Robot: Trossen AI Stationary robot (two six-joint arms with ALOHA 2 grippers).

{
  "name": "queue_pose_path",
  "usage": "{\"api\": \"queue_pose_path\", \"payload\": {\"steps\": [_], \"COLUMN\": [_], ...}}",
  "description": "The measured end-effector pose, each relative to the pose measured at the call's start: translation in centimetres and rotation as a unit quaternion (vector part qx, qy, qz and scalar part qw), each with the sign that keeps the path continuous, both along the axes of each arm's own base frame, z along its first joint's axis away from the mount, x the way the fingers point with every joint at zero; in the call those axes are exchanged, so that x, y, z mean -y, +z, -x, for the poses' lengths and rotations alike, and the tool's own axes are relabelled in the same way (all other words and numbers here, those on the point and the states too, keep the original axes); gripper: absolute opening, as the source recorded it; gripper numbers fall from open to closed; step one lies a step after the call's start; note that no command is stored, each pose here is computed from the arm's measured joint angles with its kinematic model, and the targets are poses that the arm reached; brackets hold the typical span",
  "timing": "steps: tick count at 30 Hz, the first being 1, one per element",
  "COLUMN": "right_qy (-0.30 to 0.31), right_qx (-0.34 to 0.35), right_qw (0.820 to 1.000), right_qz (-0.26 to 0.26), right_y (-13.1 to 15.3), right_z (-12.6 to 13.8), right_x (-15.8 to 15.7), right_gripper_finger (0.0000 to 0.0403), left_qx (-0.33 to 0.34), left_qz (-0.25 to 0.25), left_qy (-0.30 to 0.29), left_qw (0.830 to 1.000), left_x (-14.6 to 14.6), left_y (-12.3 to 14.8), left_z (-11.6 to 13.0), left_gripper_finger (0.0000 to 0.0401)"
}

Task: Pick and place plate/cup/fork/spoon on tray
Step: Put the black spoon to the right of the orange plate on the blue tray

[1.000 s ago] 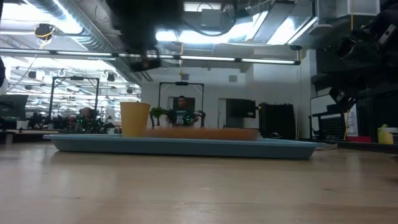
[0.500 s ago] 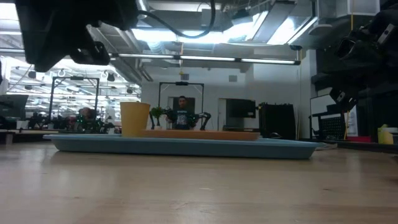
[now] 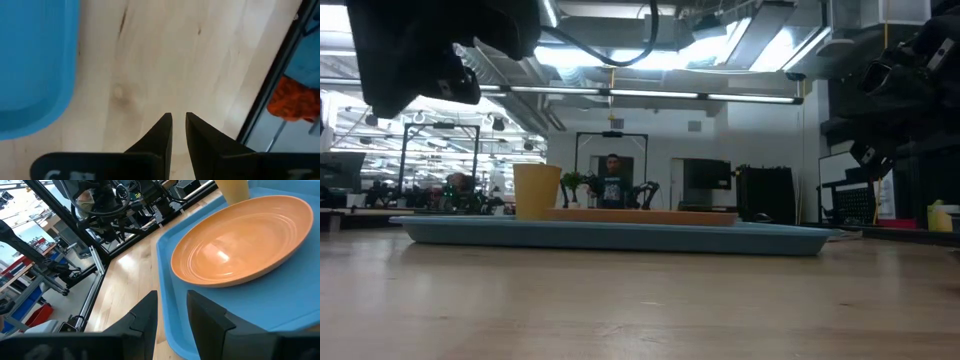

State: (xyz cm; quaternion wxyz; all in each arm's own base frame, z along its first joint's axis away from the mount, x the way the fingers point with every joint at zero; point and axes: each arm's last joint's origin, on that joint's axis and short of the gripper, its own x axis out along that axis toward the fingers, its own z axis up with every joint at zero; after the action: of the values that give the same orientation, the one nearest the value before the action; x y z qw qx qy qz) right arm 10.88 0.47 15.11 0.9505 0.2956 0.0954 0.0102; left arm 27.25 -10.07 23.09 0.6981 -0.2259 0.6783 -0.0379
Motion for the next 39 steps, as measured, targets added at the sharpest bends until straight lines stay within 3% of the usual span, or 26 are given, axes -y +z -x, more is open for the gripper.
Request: {"api": "queue_pose_path", "payload": {"steps": [5,11,16,20,26,33,35,39], "right_qy": [-0.002,-0.003,-0.003,-0.003,-0.018,-0.019,-0.019,-0.017], "right_qx": [-0.001,-0.001,-0.001,0.0,-0.001,-0.001,-0.001,-0.001], "right_qw": [1.0,1.0,1.0,1.0,1.0,1.0,1.0,1.0], "right_qz": [-0.011,-0.011,-0.011,-0.011,-0.007,-0.005,-0.004,0.006], "right_y": [0.0,0.0,0.0,0.0,0.0,0.0,0.0,0.0], "right_z": [0.0,0.0,0.0,0.0,0.0,0.0,0.0,0.0], "right_x": [0.0,0.0,0.0,0.0,0.1,0.1,0.1,0.1], "right_gripper_finger": [0.011,0.011,0.011,0.011,0.011,0.011,0.011,0.011], "left_qx": [-0.023,-0.041,0.074,0.183,0.348,0.486,0.527,0.619], "left_qz": [0.004,-0.089,-0.117,-0.13,-0.134,-0.13,-0.137,-0.137], "left_qy": [-0.027,-0.072,-0.103,-0.106,-0.103,-0.05,-0.034,-0.014], "left_qw": [0.999,0.993,0.985,0.969,0.922,0.863,0.838,0.773], "left_x": [1.2,2.4,2.4,1.1,-1.5,-4.8,-5.6,-6.6], "left_y": [-0.1,-0.1,2.4,5.0,7.2,5.4,4.4,2.3], "left_z": [0.9,2.9,4.9,7.0,10.4,14.4,15.2,16.2], "left_gripper_finger": [0.0047,0.0047,0.0047,0.0047,0.0047,0.0047,0.0047,0.0047]}}
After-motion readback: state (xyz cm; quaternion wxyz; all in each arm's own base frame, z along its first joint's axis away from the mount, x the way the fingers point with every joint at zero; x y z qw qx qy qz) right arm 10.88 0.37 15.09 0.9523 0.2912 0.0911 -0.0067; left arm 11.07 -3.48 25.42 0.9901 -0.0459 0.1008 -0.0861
